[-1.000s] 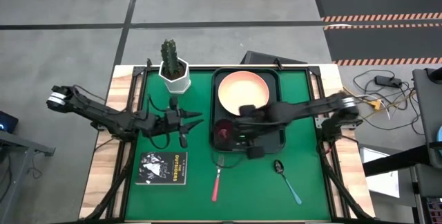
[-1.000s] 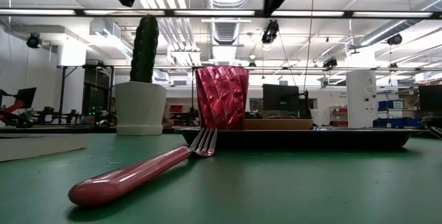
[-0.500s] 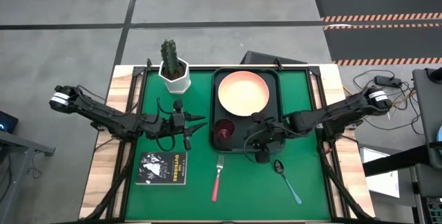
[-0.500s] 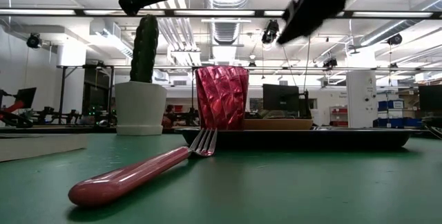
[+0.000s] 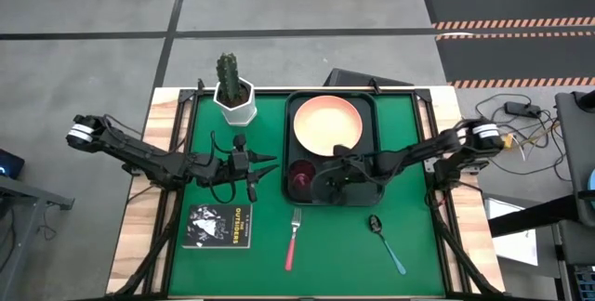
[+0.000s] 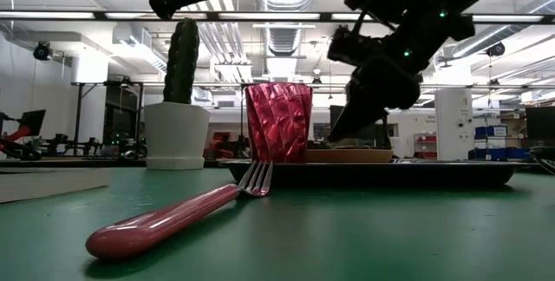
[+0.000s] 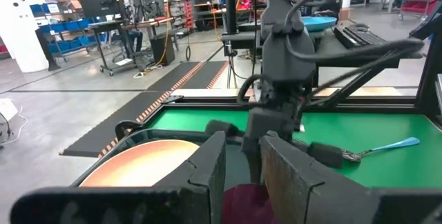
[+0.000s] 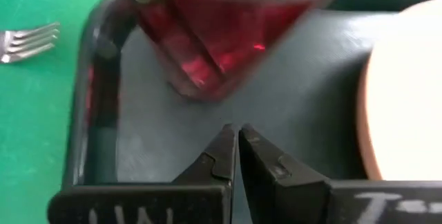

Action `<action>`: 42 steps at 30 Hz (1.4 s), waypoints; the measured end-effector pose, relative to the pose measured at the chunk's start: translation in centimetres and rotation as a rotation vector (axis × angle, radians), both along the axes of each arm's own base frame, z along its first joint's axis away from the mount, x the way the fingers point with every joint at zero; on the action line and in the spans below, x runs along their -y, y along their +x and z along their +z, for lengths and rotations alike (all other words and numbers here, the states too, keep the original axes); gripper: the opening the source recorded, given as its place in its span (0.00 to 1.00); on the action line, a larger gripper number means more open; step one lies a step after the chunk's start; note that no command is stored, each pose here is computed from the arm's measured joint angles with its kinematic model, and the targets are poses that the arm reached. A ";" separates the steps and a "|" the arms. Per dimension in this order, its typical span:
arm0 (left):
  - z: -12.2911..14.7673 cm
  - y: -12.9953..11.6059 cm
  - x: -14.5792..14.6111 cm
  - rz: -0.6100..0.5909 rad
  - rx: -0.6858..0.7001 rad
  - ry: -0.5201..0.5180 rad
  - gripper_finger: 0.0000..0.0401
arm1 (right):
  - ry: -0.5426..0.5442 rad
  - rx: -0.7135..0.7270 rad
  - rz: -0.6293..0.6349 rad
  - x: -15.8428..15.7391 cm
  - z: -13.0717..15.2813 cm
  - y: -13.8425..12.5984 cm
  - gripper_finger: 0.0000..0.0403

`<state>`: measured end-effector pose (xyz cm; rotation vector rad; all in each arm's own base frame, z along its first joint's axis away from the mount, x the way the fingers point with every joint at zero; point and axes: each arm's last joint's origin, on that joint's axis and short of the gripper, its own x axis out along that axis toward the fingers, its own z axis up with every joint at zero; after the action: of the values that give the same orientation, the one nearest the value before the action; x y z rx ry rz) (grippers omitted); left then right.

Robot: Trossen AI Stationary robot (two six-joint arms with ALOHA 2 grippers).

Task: Pick and place plate/cup/fork/spoon on tray
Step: Put the red cup on the black serving tray to the top left of the light orange plate, then put the blue spoon on the black serving tray to the left of the light orange plate

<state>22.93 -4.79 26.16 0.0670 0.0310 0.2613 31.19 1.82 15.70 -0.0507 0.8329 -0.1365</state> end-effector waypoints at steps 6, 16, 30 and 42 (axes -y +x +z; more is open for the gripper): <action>0.0 0.0 0.0 0.000 0.000 0.000 0.19 | 0.016 0.000 0.032 -0.2 -0.6 2.5 0.02; 0.0 0.0 0.0 0.000 0.000 0.000 0.19 | 0.010 -0.119 0.031 -0.4 -1.0 4.1 0.02; -0.1 0.0 0.1 -0.002 0.015 -0.073 0.19 | 0.157 -0.199 -0.029 -4.7 4.6 -1.1 0.02; -0.2 0.0 0.1 -0.006 0.009 -0.074 0.19 | 0.457 -0.377 -0.162 -11.7 6.2 -7.3 0.14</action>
<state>22.88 -4.87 25.98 -0.0080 0.0318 0.2538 23.93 13.49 21.87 0.4333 1.2278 -0.0869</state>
